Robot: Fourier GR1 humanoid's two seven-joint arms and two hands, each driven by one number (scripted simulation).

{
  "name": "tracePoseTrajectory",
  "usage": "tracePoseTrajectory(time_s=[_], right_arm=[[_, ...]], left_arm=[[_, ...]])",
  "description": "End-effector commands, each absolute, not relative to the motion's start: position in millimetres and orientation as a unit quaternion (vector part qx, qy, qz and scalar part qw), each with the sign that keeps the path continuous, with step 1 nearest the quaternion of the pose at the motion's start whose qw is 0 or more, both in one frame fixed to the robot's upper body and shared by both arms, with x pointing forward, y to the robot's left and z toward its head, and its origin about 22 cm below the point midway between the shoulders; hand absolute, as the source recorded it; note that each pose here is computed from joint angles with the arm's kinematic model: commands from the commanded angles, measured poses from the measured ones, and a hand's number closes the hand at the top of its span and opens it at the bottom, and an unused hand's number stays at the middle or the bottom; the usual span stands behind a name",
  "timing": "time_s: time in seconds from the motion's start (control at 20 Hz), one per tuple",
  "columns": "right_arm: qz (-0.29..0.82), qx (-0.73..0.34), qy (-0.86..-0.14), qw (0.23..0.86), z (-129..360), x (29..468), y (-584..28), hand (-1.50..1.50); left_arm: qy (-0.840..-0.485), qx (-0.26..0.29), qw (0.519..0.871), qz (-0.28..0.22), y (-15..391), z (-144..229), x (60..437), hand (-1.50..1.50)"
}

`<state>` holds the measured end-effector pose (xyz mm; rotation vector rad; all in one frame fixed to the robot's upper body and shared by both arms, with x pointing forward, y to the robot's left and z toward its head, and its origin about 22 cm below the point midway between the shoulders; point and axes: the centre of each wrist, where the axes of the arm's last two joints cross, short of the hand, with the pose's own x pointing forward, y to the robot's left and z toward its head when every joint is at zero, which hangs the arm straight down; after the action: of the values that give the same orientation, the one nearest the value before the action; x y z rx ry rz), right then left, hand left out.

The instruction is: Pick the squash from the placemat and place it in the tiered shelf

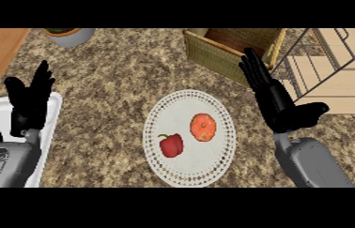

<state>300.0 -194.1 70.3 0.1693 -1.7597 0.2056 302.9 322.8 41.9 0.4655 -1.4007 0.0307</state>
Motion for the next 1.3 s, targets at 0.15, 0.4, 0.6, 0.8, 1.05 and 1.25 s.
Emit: tracePoseTrajectory(time_s=[0.15,0.4,0.6,0.8,1.05,1.25], right_arm=[[0.072,0.015,-0.74,0.668,56.3,313.1,-210.2,-1.5],[0.085,-0.177,-0.695,0.691,32.3,302.4,-284.5,1.5],[-0.038,-0.29,-0.692,0.66,-18.9,291.2,-263.8,-1.5],[-0.127,-0.274,-0.726,0.618,-49.1,270.4,-232.5,-1.5],[-0.058,-0.142,-0.765,0.625,-24.3,256.2,-245.5,-1.5],[0.061,-0.159,-0.735,0.657,-16.5,257.3,-241.9,-1.5]], left_arm=[[-0.7,0.126,0.699,-0.075,265.2,36.1,302.5,0.0],[-0.702,0.096,0.7,-0.087,249.1,35.3,301.0,0.0],[-0.709,0.052,0.695,-0.108,225.5,32.9,297.8,0.0],[-0.708,0.052,0.696,-0.108,219.9,17.0,285.6,0.0],[-0.705,0.051,0.699,-0.114,221.5,20.6,287.2,0.0],[-0.704,0.044,0.7,-0.115,229.6,18.8,279.5,0.0]])
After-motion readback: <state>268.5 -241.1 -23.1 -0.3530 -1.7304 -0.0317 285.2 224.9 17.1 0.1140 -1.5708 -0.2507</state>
